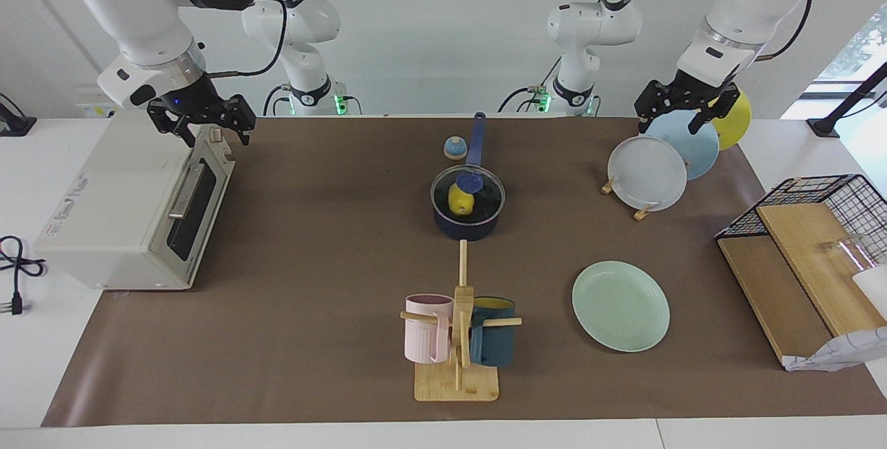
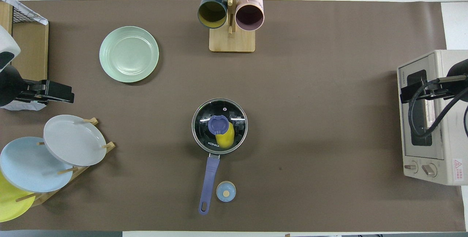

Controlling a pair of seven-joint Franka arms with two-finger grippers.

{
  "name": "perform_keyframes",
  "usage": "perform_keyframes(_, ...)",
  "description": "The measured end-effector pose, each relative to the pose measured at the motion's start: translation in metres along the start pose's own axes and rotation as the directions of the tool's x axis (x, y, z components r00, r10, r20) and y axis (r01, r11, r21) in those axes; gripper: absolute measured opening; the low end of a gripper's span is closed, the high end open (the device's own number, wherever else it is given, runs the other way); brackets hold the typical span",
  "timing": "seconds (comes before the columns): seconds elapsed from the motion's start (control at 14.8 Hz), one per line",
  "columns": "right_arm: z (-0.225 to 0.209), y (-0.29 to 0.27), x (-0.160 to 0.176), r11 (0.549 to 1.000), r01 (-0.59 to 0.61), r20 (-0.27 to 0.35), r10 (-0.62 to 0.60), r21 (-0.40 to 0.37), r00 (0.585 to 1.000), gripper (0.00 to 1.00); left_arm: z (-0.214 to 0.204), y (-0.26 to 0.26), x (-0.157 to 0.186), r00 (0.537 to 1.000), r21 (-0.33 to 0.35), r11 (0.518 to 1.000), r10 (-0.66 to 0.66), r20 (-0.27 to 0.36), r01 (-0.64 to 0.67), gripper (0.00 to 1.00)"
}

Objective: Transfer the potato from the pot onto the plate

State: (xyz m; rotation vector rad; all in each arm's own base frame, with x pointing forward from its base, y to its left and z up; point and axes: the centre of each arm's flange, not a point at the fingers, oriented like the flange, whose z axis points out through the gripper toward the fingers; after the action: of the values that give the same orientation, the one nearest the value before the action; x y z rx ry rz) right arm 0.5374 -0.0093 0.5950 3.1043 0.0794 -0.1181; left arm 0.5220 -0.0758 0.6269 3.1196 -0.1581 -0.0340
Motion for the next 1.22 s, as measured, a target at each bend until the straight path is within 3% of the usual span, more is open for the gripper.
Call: perform_keyframes(1.22,-0.001,-0.012,0.0,1.0,0.021,-0.002,-0.021,-0.001,1.0,1.0,0.0,0.0,0.0,1.0,0.0,1.0,0.0,0.0,0.0,1.0)
